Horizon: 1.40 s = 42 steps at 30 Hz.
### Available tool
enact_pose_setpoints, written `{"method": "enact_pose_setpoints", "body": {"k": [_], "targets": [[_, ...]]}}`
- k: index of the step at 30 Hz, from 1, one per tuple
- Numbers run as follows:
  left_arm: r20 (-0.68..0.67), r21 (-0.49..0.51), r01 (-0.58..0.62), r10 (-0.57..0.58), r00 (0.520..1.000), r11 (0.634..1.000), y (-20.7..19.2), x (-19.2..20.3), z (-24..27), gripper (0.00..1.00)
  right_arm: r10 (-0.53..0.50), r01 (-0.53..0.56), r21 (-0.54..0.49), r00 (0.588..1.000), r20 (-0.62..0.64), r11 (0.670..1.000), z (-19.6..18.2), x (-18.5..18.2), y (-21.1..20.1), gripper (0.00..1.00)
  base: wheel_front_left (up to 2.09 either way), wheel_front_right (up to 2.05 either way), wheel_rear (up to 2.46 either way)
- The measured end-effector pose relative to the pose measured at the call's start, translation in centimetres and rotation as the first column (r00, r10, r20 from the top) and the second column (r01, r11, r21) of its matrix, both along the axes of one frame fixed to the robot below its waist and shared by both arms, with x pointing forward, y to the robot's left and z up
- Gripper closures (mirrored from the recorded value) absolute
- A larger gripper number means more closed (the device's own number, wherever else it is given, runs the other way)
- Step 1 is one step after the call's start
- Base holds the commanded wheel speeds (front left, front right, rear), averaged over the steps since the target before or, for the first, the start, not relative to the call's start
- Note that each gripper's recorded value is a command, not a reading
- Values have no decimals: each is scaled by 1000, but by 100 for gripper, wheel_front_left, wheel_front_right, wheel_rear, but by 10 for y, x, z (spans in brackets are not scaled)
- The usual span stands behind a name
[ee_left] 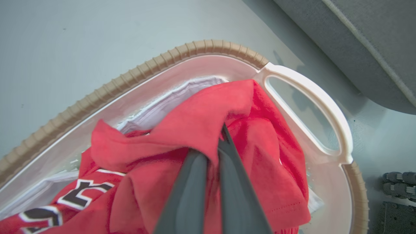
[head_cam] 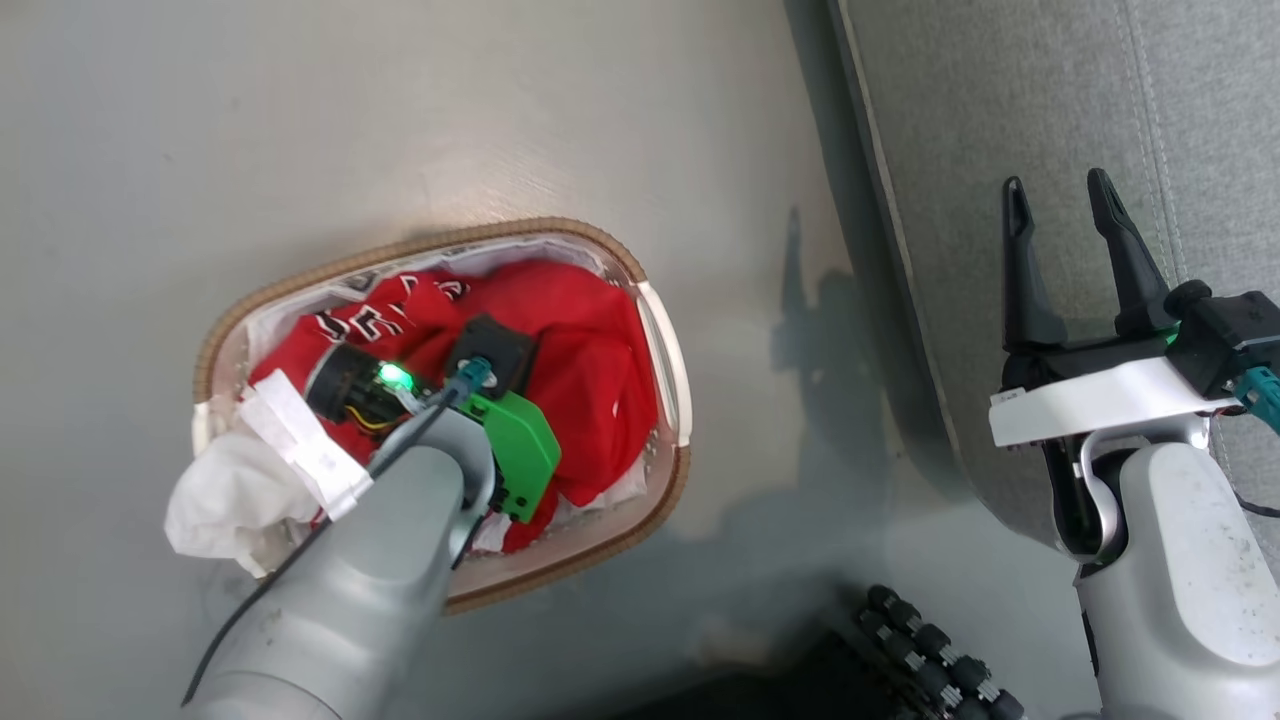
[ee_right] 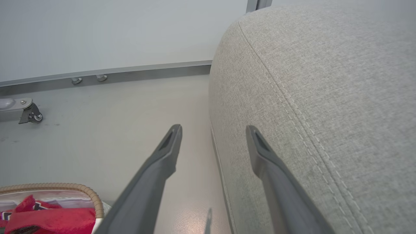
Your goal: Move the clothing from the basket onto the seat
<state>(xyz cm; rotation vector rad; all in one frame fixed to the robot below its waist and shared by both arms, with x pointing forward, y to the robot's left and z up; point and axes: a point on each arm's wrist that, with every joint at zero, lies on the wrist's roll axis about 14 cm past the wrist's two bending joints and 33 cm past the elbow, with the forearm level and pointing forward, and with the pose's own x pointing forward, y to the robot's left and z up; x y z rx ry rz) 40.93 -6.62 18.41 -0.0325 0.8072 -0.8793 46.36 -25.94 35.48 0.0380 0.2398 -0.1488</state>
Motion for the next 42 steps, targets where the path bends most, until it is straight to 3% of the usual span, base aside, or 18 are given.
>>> {"method": "enact_pose_setpoints", "body": {"k": [11, 21, 31, 42], "targets": [[220, -69, -27, 42, 975, 997, 9, 10, 84, 100, 30, -30, -5, 998, 64, 1000, 36, -10, 13, 0, 0, 0, 0], [452, -105, -25, 71, 889, 994, 31, 19, 176, 100, 59, -60, 1, 991, 120, 998, 72, -39, 28, 0, 0, 0, 0], [689, -114, 18, 66, 722, 993, 44, 22, 287, 100, 95, -98, 2, 975, 202, 995, 110, -75, 43, 0, 0, 0, 0], [894, 14, 91, -53, 445, 996, 51, 16, 416, 100, 177, -183, -19, 919, 353, 983, 165, -92, 73, 0, 0, 0, 0]]}}
